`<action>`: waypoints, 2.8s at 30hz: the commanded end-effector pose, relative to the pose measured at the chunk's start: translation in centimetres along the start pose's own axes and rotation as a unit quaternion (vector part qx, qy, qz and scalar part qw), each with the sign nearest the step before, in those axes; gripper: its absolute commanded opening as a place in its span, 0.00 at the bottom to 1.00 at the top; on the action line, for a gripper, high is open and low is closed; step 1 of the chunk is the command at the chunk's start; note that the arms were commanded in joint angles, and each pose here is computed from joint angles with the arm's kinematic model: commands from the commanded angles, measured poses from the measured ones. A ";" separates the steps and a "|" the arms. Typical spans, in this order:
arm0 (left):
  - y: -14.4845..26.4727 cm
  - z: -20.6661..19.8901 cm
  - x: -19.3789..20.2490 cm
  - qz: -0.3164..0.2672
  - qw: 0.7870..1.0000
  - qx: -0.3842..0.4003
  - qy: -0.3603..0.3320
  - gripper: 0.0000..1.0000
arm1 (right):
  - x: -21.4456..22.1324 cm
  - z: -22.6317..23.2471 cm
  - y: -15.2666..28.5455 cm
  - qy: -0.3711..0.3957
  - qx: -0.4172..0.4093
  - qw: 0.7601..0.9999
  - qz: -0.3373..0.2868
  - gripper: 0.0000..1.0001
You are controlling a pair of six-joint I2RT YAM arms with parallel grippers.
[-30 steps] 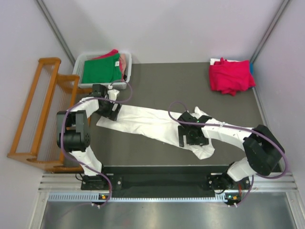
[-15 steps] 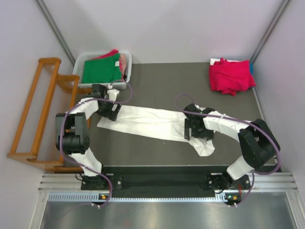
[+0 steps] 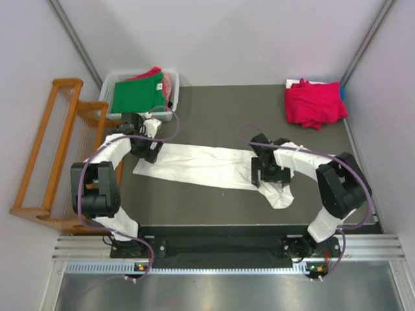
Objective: Fold and stack the t-shirts
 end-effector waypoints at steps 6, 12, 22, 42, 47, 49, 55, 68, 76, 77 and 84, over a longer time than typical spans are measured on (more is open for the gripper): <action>-2.7 0.8 -1.7 -0.015 0.999 0.014 0.026 0.98 | -1.2 -1.4 -0.7 -0.033 0.017 0.998 -0.059 1.00; -5.4 0.6 -1.2 0.003 1.000 0.019 0.019 0.98 | -1.0 -1.5 -0.4 -0.040 0.011 0.997 -0.063 1.00; -3.8 -1.4 2.9 0.051 0.998 0.019 -0.038 0.98 | -4.1 -1.9 -1.1 -0.039 0.047 0.995 -0.081 1.00; 5.7 -3.1 2.0 0.026 0.996 0.052 -0.069 0.98 | -13.6 2.1 -4.5 -0.011 0.030 0.994 -0.102 1.00; 4.9 -2.5 2.0 0.020 0.998 0.030 -0.060 0.98 | -11.6 0.6 -3.0 -0.042 0.030 0.992 -0.113 1.00; 3.5 -2.0 1.5 0.016 0.998 0.027 -0.055 0.98 | -9.8 -0.9 -2.6 -0.052 0.049 0.991 -0.117 1.00; -1.3 -0.3 -0.7 0.028 0.998 0.039 -0.035 0.98 | -8.8 -3.2 4.3 -0.067 0.048 0.979 -0.188 1.00; -6.0 1.9 -2.9 0.036 0.998 0.037 -0.040 0.98 | -7.9 -2.1 7.9 -0.080 -0.022 0.978 -0.191 1.00; -4.2 1.1 -2.3 0.033 0.997 0.047 -0.053 0.98 | -6.2 1.3 2.3 -0.080 -0.022 0.988 -0.134 1.00; -3.7 0.9 -2.3 0.032 0.997 0.046 -0.059 0.98 | -5.9 1.4 1.6 -0.078 -0.020 0.988 -0.129 0.99; -1.3 0.3 -1.4 0.035 0.995 0.047 -0.076 0.98 | -7.0 1.8 -0.8 -0.072 0.008 0.990 -0.122 1.00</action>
Point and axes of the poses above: each gripper's point midway between its finger pads, its own y axis back along the fingers, its own z axis along the line the jaws close on, x = y × z, the point moved 4 cm from there along y, back along the fingers, and after that the axes turned 3 degrees about -y, right-handed, at the moved point
